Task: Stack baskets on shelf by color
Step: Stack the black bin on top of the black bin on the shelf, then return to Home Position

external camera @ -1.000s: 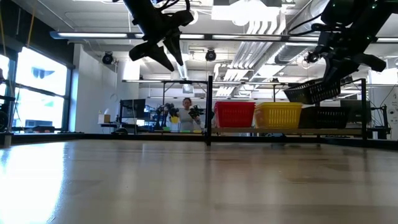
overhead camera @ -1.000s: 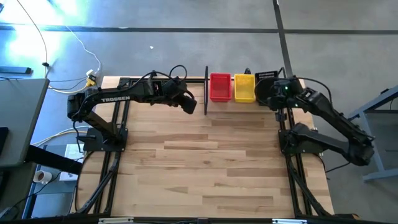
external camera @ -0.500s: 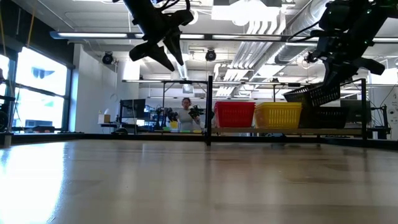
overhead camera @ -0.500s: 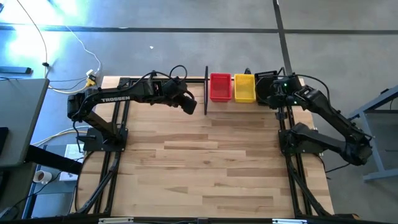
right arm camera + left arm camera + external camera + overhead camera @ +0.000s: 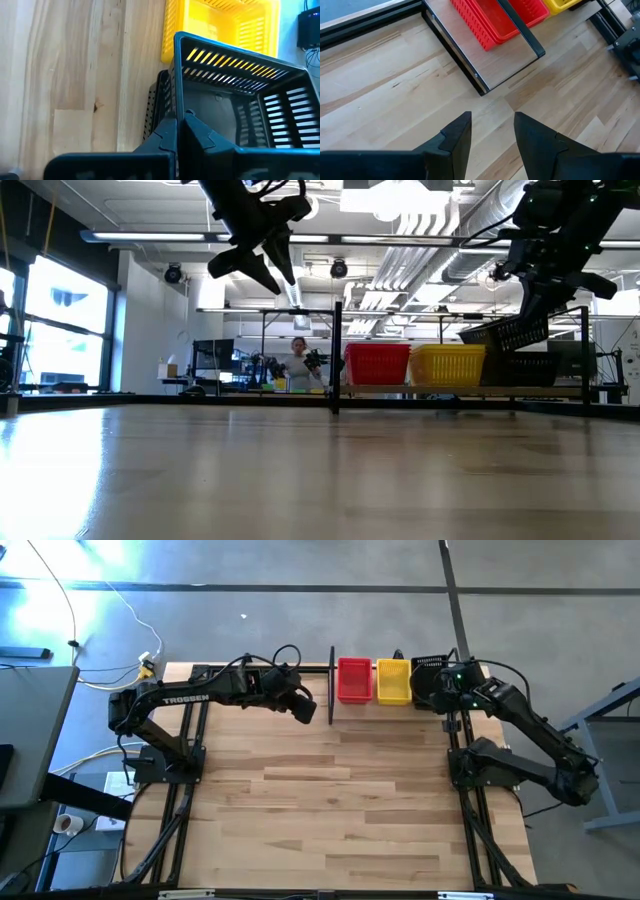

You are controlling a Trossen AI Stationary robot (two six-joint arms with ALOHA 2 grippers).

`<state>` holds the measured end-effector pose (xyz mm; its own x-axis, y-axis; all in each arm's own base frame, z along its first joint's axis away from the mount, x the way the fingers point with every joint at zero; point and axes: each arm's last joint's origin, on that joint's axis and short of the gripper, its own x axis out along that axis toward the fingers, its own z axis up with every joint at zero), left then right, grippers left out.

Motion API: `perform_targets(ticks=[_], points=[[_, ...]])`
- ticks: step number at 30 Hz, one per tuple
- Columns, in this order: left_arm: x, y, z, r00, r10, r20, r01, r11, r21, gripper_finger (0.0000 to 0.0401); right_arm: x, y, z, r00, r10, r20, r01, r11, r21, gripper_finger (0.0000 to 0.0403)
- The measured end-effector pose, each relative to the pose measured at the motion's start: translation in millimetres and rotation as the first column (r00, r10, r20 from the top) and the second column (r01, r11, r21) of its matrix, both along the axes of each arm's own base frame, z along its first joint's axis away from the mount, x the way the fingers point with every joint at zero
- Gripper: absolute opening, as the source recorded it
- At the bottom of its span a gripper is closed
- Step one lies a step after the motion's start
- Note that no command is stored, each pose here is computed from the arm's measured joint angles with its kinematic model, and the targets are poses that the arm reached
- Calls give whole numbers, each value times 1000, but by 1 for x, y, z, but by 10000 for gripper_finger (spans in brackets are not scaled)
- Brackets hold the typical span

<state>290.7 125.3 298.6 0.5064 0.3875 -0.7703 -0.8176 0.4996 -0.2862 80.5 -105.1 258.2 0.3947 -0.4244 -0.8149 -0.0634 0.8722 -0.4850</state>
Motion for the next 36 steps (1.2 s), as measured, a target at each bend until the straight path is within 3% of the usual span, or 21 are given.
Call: perform_targets(ticks=[8, 18, 27, 31, 36], points=[[0, 0, 0, 1000, 0, 0, 0, 1000, 1, 138, 0, 0, 0, 1000, 0, 1, 0, 1000, -2, 5], [0, 0, 0, 1000, 1, 0, -1, 1000, 1, 138, -1, -1, 0, 999, -29, -28, 28, 999, -25, 80], [0, 0, 0, 1000, 1, 0, -1, 1000, 1, 138, -4, 0, 2, 995, -79, -57, 75, 995, -70, 90], [0, 0, 0, 1000, 0, 1, 0, 1000, 0, 138, -3, 2, 13, 983, -178, 49, 180, 983, -36, 90], [0, -2, 2, 999, -40, 27, 41, 998, -44, 138, 5, 8, 33, 914, -318, 251, 297, 948, 119, 90]])
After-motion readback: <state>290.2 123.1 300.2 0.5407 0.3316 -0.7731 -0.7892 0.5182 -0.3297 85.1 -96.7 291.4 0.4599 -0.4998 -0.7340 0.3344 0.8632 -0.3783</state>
